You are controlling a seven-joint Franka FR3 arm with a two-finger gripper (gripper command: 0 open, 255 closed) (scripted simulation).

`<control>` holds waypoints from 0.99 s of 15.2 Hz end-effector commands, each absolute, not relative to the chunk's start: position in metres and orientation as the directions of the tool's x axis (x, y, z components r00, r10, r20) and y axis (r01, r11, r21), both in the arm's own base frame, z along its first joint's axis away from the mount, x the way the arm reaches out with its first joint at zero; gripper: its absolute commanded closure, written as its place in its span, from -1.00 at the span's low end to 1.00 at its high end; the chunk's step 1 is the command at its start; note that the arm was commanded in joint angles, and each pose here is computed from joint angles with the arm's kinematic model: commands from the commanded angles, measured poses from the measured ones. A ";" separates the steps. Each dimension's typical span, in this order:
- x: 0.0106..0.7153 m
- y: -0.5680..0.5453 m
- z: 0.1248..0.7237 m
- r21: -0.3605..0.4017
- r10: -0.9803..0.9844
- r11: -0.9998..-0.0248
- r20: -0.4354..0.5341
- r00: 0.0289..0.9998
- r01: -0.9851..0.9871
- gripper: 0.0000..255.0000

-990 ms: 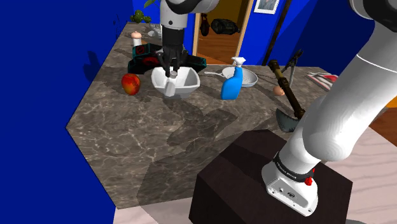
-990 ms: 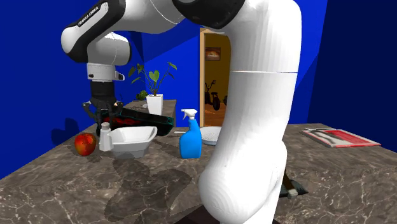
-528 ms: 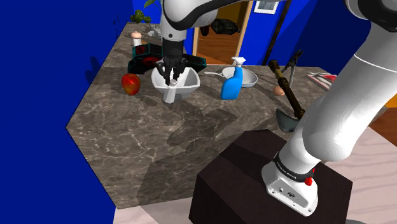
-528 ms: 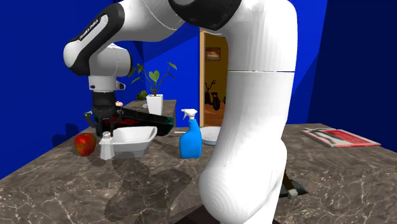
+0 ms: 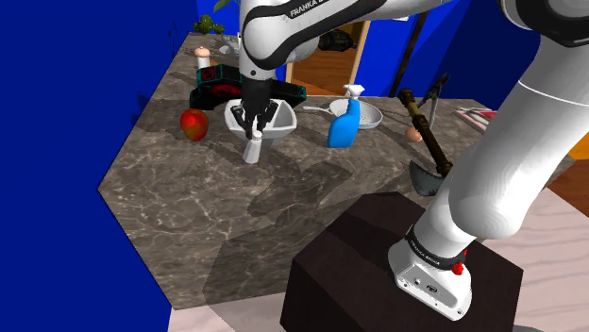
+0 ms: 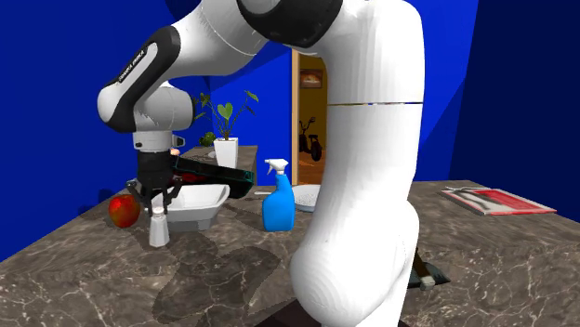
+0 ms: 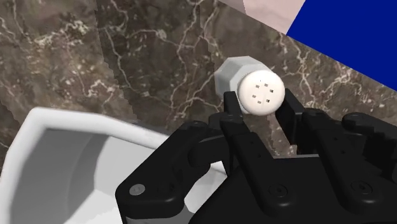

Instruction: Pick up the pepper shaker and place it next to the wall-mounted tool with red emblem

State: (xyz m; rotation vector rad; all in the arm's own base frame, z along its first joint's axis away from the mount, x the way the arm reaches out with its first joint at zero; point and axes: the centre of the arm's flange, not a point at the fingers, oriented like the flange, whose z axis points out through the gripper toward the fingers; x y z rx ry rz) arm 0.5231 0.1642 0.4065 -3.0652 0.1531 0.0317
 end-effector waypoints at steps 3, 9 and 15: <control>0.523 0.164 0.386 -0.071 -0.099 -0.992 -0.024 0.995 -0.100 1.00; 0.523 0.164 0.375 -0.071 -0.099 -0.992 -0.024 0.995 -0.100 1.00; 0.523 0.164 0.375 -0.071 -0.099 -0.992 -0.024 0.995 -0.100 -1.00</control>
